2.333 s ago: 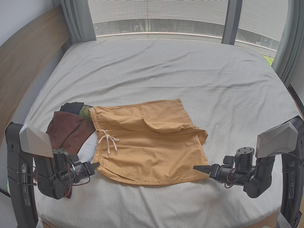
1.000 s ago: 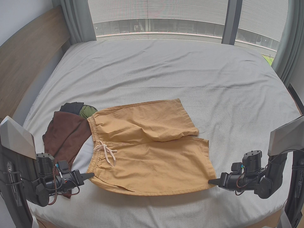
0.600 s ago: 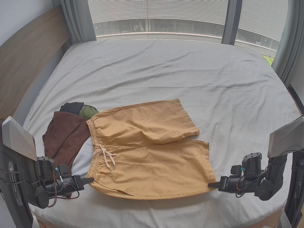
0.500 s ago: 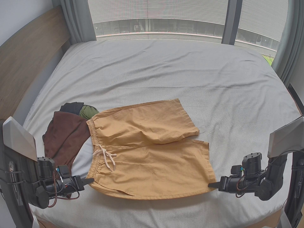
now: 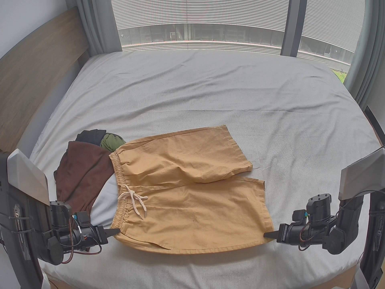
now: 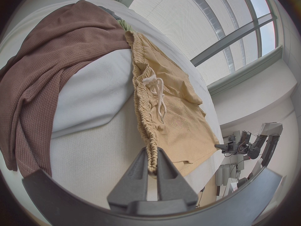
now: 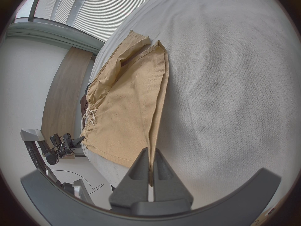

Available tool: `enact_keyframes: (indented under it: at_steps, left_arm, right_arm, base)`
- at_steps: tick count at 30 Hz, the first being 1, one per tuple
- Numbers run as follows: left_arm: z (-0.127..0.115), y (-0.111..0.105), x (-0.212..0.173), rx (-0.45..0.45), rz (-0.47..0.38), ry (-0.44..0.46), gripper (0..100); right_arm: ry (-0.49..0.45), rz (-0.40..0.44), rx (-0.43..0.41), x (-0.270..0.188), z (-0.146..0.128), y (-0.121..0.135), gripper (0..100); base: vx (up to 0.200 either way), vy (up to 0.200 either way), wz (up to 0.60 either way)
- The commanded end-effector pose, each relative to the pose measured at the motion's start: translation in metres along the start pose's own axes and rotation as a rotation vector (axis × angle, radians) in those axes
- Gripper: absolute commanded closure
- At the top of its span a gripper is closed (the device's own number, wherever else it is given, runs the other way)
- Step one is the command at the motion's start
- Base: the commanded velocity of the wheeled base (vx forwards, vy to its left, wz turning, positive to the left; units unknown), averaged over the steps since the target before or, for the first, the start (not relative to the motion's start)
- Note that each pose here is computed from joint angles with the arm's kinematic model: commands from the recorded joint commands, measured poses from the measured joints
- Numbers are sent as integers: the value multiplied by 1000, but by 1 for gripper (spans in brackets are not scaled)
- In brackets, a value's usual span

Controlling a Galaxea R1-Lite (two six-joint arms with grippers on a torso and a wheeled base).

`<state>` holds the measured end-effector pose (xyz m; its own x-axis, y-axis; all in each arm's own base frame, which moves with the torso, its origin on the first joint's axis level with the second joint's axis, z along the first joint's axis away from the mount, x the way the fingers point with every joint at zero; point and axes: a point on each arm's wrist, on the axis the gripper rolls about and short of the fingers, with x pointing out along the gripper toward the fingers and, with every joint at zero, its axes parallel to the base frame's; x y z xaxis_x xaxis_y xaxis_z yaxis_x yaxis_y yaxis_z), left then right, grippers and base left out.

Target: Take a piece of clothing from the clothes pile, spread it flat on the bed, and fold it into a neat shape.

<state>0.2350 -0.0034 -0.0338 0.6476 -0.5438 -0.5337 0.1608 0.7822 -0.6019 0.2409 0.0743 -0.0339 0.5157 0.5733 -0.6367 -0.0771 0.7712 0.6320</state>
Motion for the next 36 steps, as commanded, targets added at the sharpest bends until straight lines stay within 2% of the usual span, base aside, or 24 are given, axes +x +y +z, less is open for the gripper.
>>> enact_keyframes:
  at_steps: [1,24,28,36]
  left_arm:
    - [-2,0,0,-3,0,10,100]
    - [-20,3,-6,3,28,88,100]
    - [-20,5,-5,8,30,87,100]
    - [-7,2,-3,48,-1,31,100]
  right_arm:
    - [1,-1,1,0,0,-1,100]
    - [24,-22,-23,-7,-7,-3,100]
    - [24,-22,-25,-7,-7,-3,100]
    - [-17,1,-43,-7,0,0,100]
  base:
    - [0,0,0]
    - [0,0,0]
    - [0,0,0]
    - [0,0,0]
